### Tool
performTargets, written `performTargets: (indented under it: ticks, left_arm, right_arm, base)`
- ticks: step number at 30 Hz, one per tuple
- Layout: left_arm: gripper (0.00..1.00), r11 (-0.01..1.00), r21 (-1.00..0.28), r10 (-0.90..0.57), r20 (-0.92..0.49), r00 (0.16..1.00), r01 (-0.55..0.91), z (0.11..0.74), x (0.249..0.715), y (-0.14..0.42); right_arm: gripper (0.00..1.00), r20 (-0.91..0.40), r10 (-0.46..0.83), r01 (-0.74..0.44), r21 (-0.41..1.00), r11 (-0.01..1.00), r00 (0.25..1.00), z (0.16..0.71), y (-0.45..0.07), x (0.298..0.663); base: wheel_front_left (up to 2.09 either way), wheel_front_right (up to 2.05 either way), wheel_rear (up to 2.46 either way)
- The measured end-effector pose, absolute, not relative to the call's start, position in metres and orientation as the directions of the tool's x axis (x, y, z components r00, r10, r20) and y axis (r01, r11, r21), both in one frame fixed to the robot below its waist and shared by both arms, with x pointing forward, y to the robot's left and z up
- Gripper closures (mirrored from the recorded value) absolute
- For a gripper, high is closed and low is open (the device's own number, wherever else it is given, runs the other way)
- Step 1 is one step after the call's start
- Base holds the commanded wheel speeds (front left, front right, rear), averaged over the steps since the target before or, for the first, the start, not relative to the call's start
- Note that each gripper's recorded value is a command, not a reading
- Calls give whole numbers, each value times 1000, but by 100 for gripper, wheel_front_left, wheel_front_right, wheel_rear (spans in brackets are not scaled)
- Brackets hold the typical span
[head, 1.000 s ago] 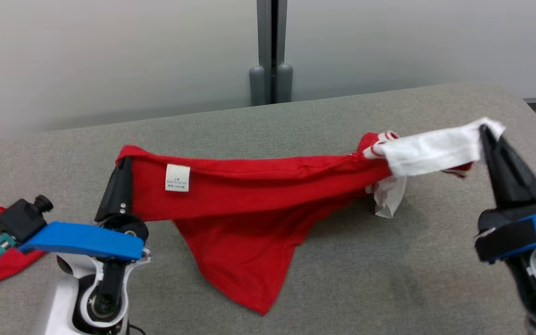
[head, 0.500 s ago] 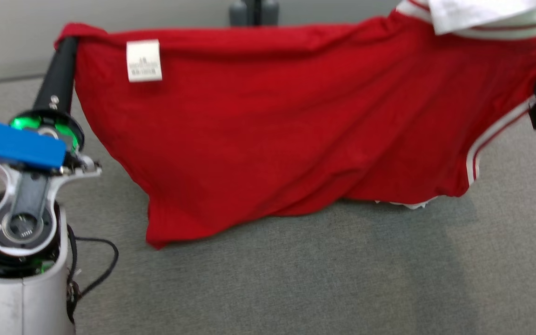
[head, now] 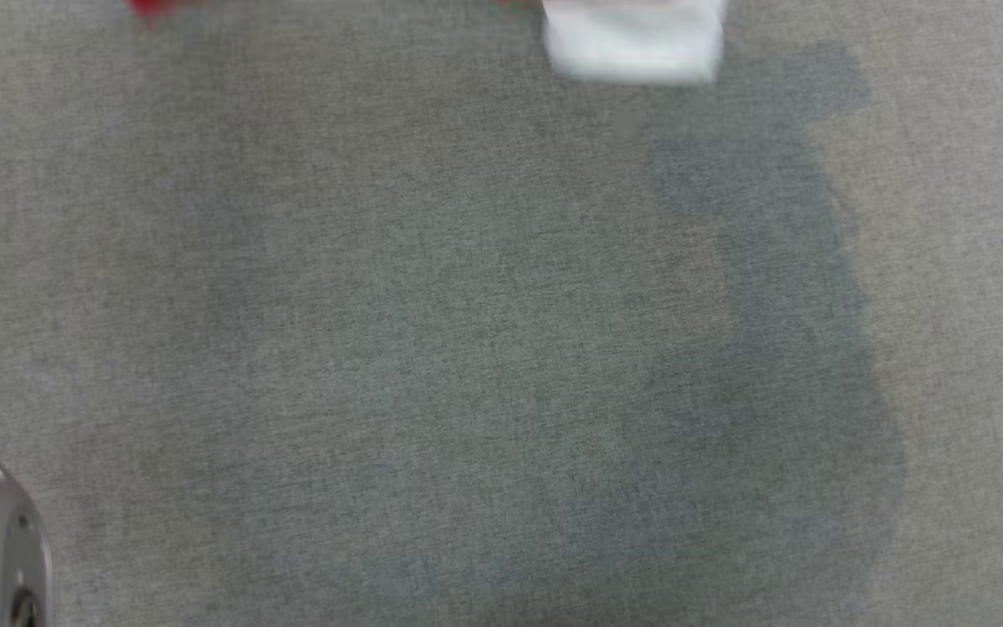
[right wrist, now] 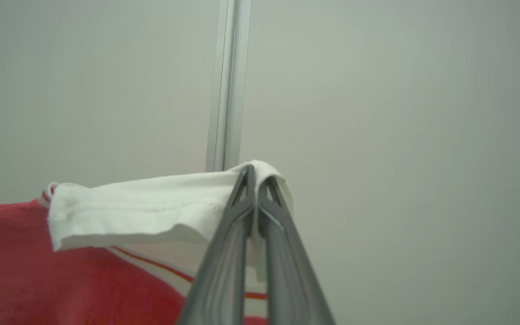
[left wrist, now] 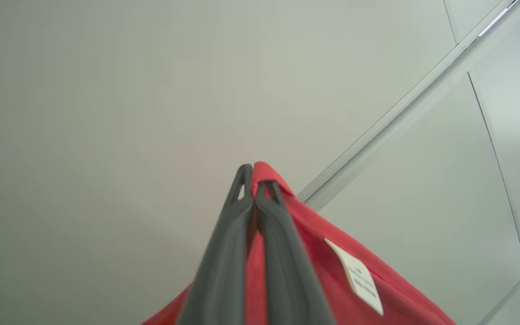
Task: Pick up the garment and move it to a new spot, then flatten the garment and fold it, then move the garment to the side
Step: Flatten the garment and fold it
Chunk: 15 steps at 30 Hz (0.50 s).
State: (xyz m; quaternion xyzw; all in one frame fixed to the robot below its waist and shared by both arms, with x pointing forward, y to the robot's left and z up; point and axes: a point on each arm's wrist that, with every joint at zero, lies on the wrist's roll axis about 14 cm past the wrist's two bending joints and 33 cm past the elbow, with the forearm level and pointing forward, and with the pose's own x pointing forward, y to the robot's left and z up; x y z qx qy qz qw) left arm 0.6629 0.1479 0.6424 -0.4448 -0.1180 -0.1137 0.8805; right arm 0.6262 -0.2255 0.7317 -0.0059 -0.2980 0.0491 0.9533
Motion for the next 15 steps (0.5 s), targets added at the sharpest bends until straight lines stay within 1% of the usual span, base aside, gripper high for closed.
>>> performTargets:
  ticks: [4,7,9,11,13,15]
  left_arm:
    - [100,586,-721,-51,423,905,370,678,662,156]
    - [100,612,-690,-47,456,889,387,681,659,158]
    - [100,649,-655,-73,452,889,387,665,655,154]
    - [100,653,-662,-89,415,906,368,638,650,148]
    - [100,658,-676,-106,351,930,330,601,642,140]
    - [100,656,-706,-95,272,958,266,562,628,138]
  right_arm:
    - [100,652,119,-68,-104,992,749,774,-224,618]
    - [100,638,144,-63,-148,987,757,770,-222,616]
    - [100,574,167,-86,-166,982,802,737,-217,619]
    - [100,466,179,-118,-155,981,866,684,-214,619]
    - [100,346,182,-149,-122,981,920,628,-212,614]
    - [100,232,172,-161,-66,985,957,578,-213,601]
  base:
    - [0,0,0]
    - [0,0,0]
    - [0,0,0]
    - [0,0,0]
    - [0,0,0]
    - [0,0,0]
